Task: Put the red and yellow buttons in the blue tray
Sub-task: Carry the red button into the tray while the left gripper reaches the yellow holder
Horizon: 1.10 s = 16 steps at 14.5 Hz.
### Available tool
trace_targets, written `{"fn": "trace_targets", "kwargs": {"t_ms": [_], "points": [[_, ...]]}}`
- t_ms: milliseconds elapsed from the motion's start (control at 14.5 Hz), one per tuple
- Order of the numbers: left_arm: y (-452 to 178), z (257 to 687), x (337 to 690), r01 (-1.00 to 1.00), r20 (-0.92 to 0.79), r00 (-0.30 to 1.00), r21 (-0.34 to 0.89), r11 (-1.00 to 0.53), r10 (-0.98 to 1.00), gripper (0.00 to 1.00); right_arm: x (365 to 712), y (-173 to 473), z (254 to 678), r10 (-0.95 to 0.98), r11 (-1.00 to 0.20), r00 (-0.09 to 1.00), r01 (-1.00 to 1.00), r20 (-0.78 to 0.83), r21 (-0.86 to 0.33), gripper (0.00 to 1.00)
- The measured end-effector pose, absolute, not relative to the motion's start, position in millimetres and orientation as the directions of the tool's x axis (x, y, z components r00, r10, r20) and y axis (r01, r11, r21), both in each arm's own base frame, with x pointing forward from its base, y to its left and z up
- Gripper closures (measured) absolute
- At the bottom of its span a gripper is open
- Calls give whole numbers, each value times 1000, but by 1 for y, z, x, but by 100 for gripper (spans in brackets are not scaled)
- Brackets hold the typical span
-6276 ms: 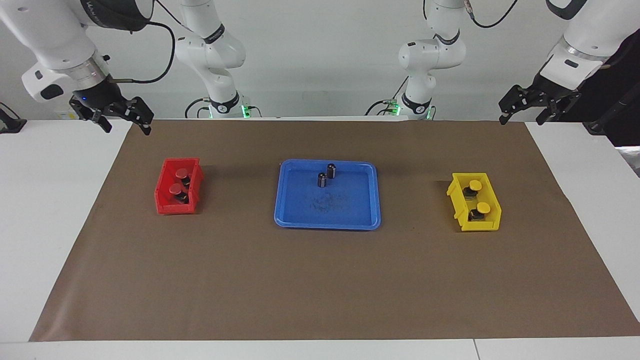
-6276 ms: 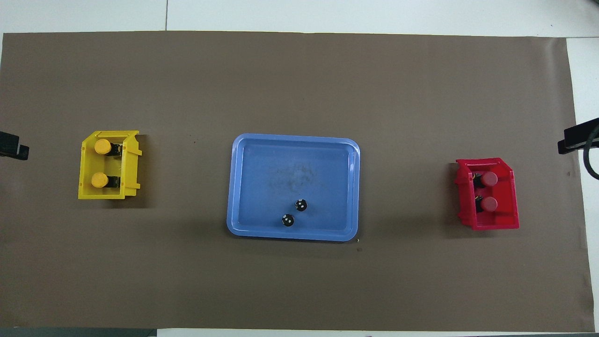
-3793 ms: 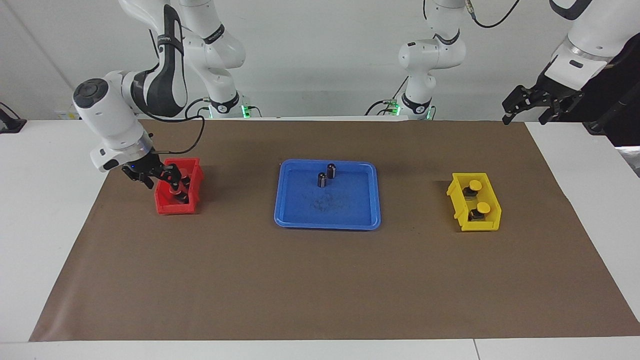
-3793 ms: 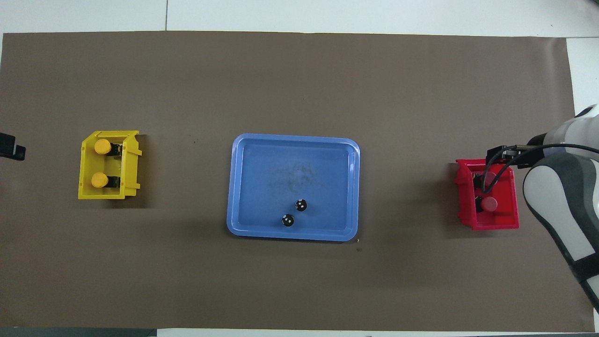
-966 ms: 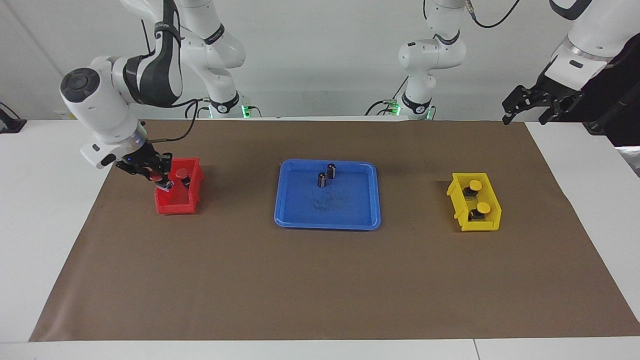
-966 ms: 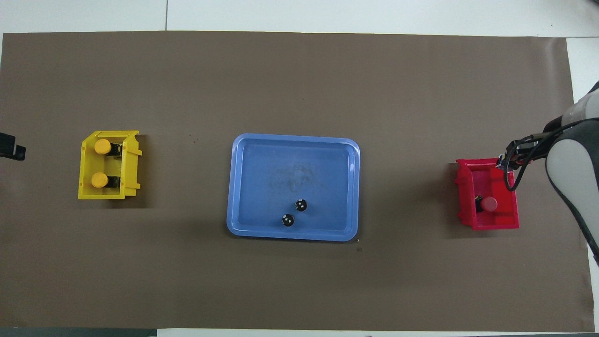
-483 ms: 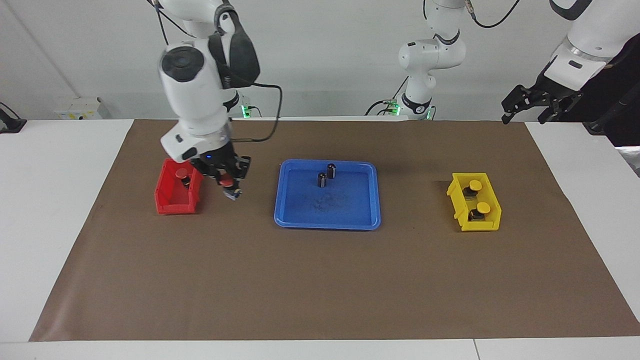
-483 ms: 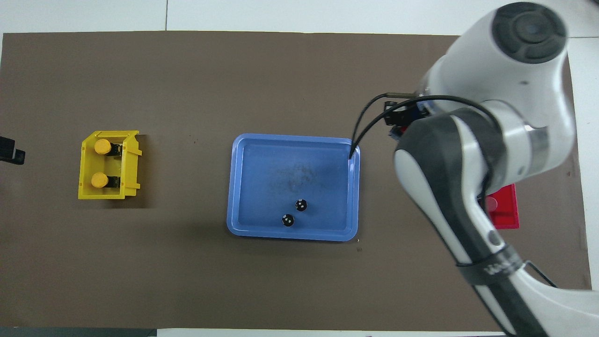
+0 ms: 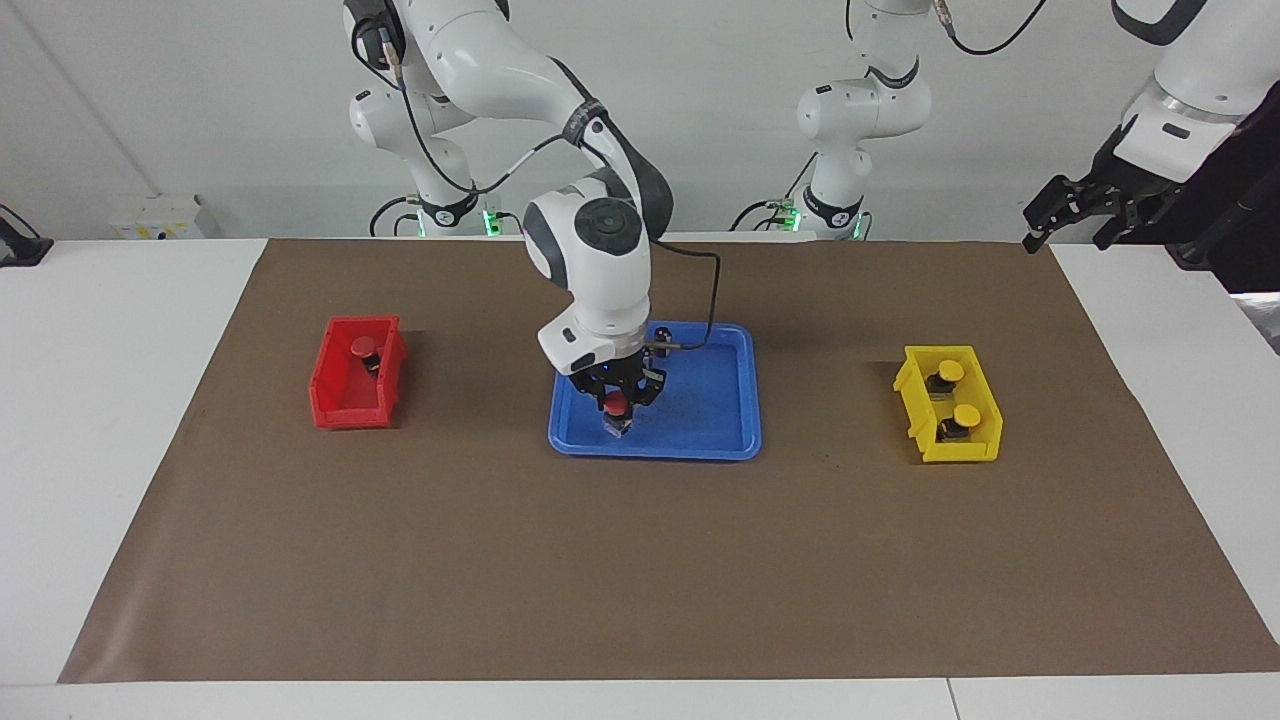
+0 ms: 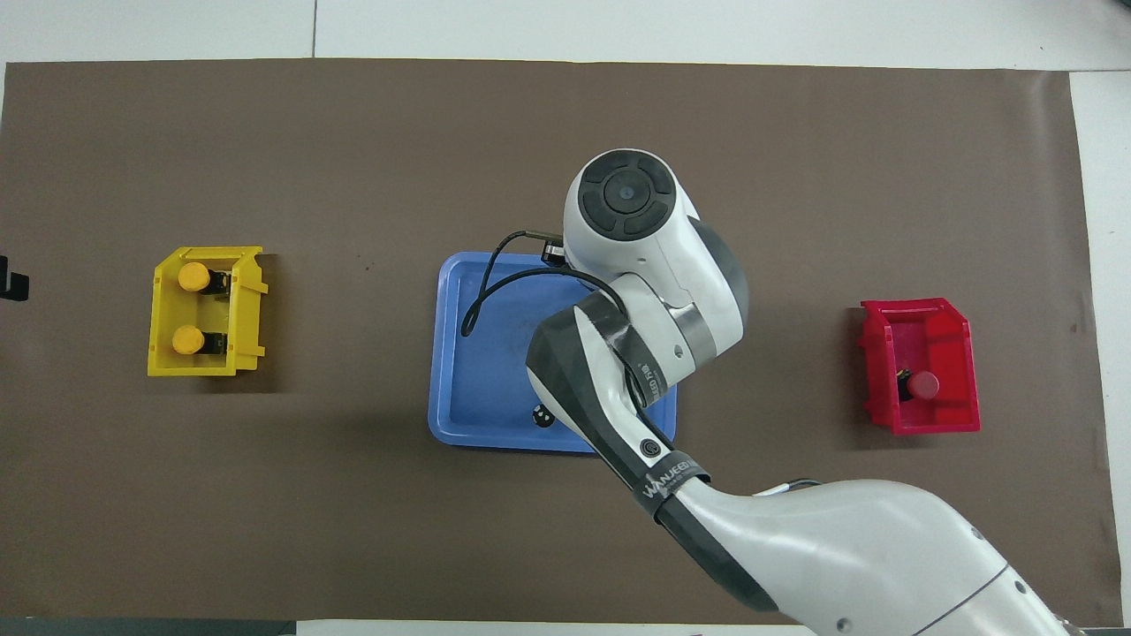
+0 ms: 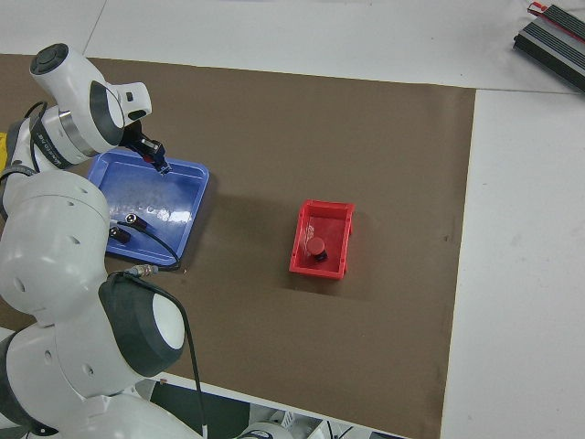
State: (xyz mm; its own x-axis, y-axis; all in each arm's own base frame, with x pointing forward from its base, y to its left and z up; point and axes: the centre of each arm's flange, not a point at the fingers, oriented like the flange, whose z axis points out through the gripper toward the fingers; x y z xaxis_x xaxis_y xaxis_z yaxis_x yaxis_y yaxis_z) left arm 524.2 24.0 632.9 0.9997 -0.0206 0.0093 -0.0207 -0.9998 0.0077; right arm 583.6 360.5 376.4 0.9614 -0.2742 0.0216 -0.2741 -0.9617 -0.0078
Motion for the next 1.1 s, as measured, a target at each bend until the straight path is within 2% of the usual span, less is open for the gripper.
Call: {"fn": "trace_targets", "kwargs": {"t_ms": [207,345,552,621,690,1034,1103], "points": [[22,600,529,-21,52,998,4,-1000,-21,4,578,366,365,-265,-964,964,-265,18,-4,59],[22,575,537,-21,63,998,4,-1000,-21,11,572,370,357,-258,-966,966,-258,16,-2,59],[22,528,551,-12,80,997,3,-1000,-12,15,569,372,353,-261,-965,965,-261,14,-1,59],[21,511,555,-8,82,997,4,-1000,-7,22,568,372,352,-264,-965,965,-264,13,0,59],[20,496,559,-6,75,997,4,-1000,-5,23,567,373,352,-262,-965,965,-263,11,1,59],[6,442,580,-1,68,998,8,-1000,0,23,558,384,345,-270,-963,963,-270,23,-18,59],[4,433,583,0,68,998,9,-1000,0,23,557,384,345,-270,-963,963,-269,25,-20,54]]}}
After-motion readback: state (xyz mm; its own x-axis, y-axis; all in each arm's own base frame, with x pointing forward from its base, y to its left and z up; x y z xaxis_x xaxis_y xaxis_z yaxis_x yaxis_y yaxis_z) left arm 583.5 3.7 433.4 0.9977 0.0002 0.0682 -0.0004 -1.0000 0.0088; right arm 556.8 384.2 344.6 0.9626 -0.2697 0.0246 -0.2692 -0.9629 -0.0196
